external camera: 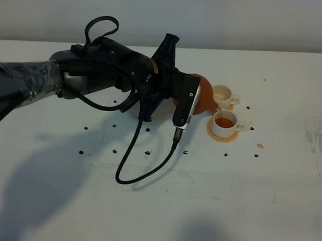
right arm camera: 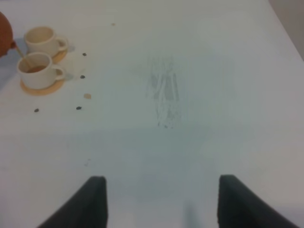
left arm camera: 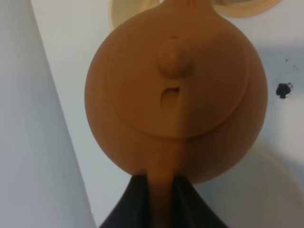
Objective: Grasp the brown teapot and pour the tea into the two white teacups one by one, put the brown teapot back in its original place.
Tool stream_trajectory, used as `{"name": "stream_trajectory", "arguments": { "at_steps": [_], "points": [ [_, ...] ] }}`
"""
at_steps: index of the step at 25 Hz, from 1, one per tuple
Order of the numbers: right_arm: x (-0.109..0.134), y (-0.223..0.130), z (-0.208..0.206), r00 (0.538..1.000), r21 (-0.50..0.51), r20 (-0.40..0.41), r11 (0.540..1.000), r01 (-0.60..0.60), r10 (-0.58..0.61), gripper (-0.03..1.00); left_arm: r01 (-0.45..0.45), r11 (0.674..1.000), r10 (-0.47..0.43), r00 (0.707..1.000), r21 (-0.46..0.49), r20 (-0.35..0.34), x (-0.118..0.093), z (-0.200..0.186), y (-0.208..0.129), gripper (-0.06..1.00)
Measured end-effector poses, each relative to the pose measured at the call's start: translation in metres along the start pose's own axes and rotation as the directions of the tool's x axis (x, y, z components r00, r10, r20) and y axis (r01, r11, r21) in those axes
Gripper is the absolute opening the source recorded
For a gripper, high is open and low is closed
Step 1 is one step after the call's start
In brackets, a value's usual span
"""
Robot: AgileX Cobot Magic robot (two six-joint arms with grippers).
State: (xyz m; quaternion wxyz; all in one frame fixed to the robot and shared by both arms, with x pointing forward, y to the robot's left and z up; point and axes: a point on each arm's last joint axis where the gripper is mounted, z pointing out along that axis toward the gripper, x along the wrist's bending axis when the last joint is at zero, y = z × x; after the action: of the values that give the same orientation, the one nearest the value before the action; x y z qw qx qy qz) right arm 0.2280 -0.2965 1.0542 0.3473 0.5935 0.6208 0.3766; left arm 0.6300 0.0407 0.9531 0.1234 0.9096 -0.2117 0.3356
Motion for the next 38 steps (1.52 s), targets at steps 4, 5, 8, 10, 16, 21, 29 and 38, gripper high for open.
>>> {"name": "stream_trajectory", "arguments": {
  "at_steps": [4,5,8,10,16,21,29,38],
  "points": [
    [0.0,0.0,0.0,1.0,0.0,0.0,1.0,0.0,0.0,0.49,-0.009,1.0,0.009,1.0,0.0,-0.008,0.0008,0.0,0.0,0.09],
    [0.0,0.0,0.0,1.0,0.0,0.0,1.0,0.0,0.0,0.49,-0.011,1.0,0.011,1.0,0.0,-0.009,0.0009,0.0,0.0,0.09],
    [0.0,0.0,0.0,1.0,0.0,0.0,1.0,0.0,0.0,0.49,-0.031,1.0,0.031,0.999,0.001,-0.01,0.0009,0.0,0.0,0.09],
    [0.0,0.0,0.0,1.0,0.0,0.0,1.0,0.0,0.0,0.49,-0.039,0.999,0.039,0.999,0.0,-0.012,0.0011,0.0,0.0,0.09],
    [0.0,0.0,0.0,1.0,0.0,0.0,1.0,0.0,0.0,0.49,-0.055,0.998,0.055,0.998,0.0,-0.014,0.0013,0.0,0.0,0.09],
    [0.0,0.0,0.0,1.0,0.0,0.0,1.0,0.0,0.0,0.49,-0.079,0.997,0.079,0.996,0.003,-0.027,0.0023,-0.0001,0.0018,0.09],
    [0.0,0.0,0.0,1.0,0.0,0.0,1.0,0.0,0.0,0.49,-0.11,0.994,0.11,0.993,0.001,-0.036,0.0028,-0.0001,0.0043,0.09],
    [0.0,0.0,0.0,1.0,0.0,0.0,1.0,0.0,0.0,0.49,-0.136,0.991,0.136,0.99,0.008,-0.039,0.0032,-0.0001,0.0038,0.09]
  ]
}}
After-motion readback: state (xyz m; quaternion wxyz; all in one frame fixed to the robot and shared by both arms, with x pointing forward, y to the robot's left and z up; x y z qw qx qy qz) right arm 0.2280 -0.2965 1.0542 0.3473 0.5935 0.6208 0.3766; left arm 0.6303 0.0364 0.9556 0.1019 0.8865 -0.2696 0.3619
